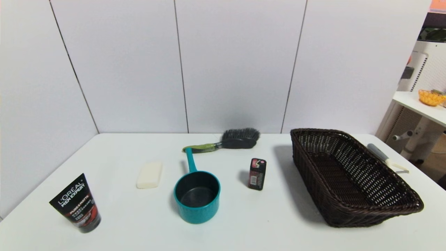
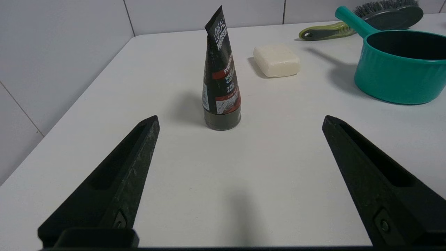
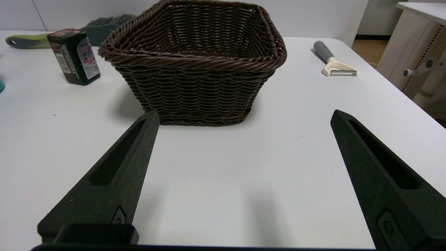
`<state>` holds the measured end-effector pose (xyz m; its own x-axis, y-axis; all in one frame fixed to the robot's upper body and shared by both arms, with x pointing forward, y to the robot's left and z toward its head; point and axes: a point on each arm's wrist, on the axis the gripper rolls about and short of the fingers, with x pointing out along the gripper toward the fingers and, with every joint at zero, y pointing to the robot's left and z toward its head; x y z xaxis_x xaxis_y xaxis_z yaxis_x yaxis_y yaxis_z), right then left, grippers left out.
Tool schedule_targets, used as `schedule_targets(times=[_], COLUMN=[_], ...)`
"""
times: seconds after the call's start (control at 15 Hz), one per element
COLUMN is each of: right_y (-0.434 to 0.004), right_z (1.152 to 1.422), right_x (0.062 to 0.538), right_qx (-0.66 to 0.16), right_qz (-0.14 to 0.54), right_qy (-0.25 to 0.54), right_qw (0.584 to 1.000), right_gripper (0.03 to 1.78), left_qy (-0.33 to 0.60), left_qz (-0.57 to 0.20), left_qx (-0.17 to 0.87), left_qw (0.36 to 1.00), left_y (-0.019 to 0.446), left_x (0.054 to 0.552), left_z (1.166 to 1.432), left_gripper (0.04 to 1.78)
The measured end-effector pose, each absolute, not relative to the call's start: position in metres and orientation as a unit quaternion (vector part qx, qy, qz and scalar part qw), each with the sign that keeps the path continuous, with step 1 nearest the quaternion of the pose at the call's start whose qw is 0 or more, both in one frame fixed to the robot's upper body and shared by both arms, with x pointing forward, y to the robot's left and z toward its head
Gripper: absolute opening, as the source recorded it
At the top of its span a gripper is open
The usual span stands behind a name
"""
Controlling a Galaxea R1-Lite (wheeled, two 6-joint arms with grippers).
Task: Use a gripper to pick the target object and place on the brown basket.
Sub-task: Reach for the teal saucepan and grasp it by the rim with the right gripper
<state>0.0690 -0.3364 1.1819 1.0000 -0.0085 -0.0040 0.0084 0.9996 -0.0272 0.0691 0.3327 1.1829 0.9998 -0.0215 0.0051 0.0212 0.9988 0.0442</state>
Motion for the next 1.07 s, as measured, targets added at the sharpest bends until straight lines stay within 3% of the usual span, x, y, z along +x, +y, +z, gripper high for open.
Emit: schedule_targets(times=[0.8, 1.07], right_y=[-0.336, -0.336], right_z=[1.184, 1.239], right_x=[0.069, 0.068], right_qx=[-0.017, -0.018], right_qz=[-0.005, -0.003], right_qy=[0.01, -0.016], right_qw=[1.0, 1.0], right_gripper=[1.7, 1.7], left_qy=[-0.003, -0.003], left_qz=[-0.011, -0.011], left_qx=[0.022, 0.022], left_qw=[1.0, 1.0], left_y=[0.333, 0.333], left_x=[0.069, 0.069], left_z=[1.183, 1.183], left_gripper=[1.69, 1.69])
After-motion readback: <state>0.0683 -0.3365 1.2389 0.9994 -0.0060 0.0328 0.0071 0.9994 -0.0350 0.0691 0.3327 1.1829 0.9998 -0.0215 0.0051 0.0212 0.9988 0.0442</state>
